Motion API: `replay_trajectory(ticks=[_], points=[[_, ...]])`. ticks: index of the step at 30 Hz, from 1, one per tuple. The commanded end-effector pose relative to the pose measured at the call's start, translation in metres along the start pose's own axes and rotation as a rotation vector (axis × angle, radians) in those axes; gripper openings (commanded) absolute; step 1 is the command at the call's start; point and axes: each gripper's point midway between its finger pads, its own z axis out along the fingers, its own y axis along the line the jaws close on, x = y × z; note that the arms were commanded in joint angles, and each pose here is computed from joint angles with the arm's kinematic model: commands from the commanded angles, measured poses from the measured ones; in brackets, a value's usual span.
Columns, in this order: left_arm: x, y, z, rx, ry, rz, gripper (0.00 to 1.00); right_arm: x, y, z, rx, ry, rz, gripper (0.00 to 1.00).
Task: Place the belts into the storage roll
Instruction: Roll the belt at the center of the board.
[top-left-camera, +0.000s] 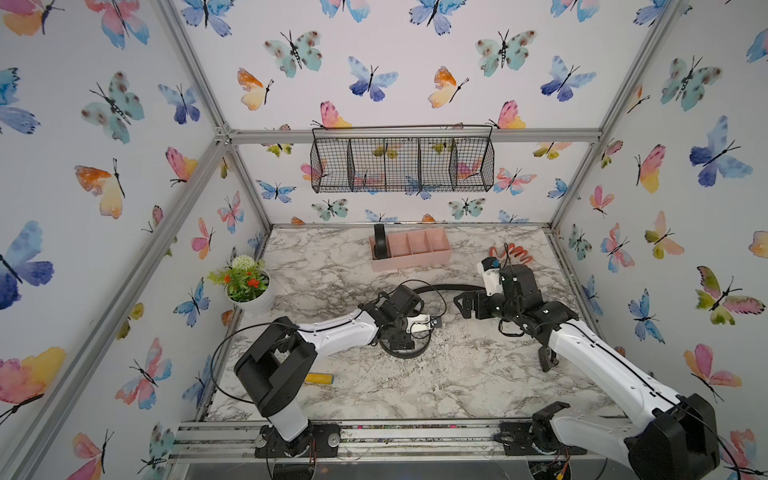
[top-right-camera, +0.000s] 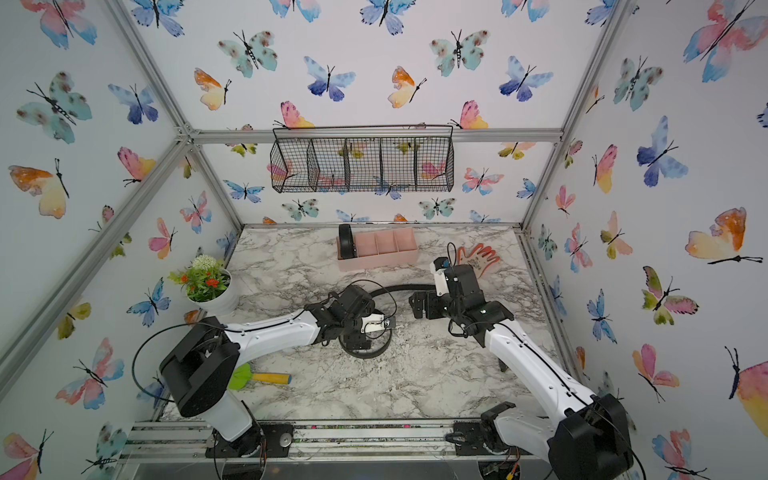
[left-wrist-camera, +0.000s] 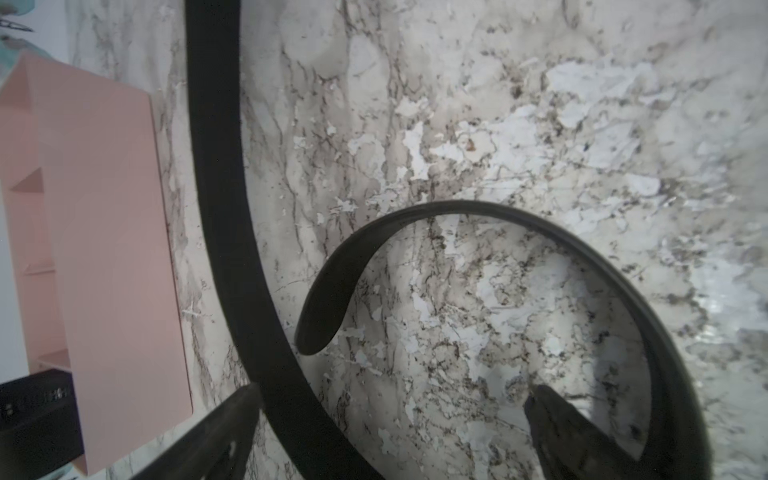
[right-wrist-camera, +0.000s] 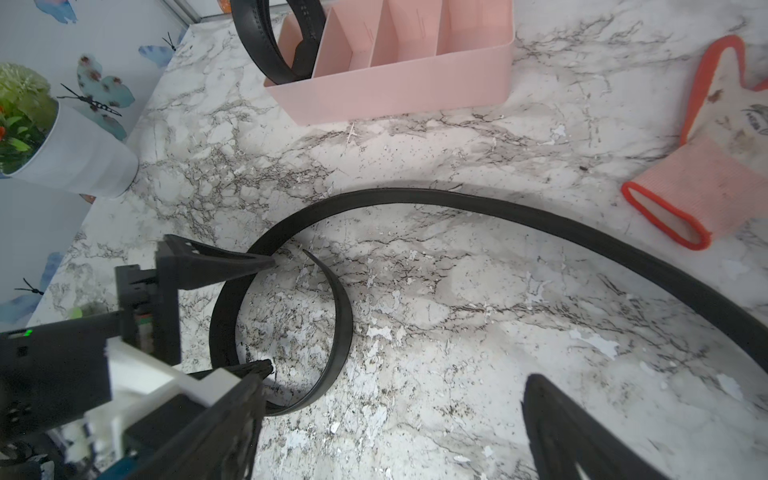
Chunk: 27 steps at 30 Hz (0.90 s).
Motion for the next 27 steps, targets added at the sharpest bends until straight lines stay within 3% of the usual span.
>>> replay_trajectory(ticks=[1, 8, 18, 20, 25, 27], points=[[-0.016, 0.013, 0.013, -0.01, -0.053, 0.106, 0.98, 0.008, -0.013, -0.007, 0.042, 0.002, 0.059, 0.99], [-0.03, 0.005, 0.038, 0.066, -0.07, 0.161, 0.93, 0.015, -0.024, -0.022, 0.074, -0.025, 0.095, 0.99], [-0.022, -0.023, 0.055, 0.241, -0.056, 0.146, 0.72, 0.005, -0.023, -0.025, 0.049, -0.045, 0.127, 0.99], [-0.023, -0.024, 0.056, 0.263, -0.049, 0.142, 0.62, 0.002, -0.024, -0.024, 0.053, -0.049, 0.13, 0.99], [-0.019, -0.026, 0.064, 0.31, -0.015, 0.078, 0.16, -0.005, -0.034, -0.008, 0.078, -0.058, 0.128, 0.99], [-0.013, -0.024, 0.065, 0.304, 0.006, 0.042, 0.09, -0.011, -0.032, 0.007, 0.044, -0.051, 0.091, 0.99]])
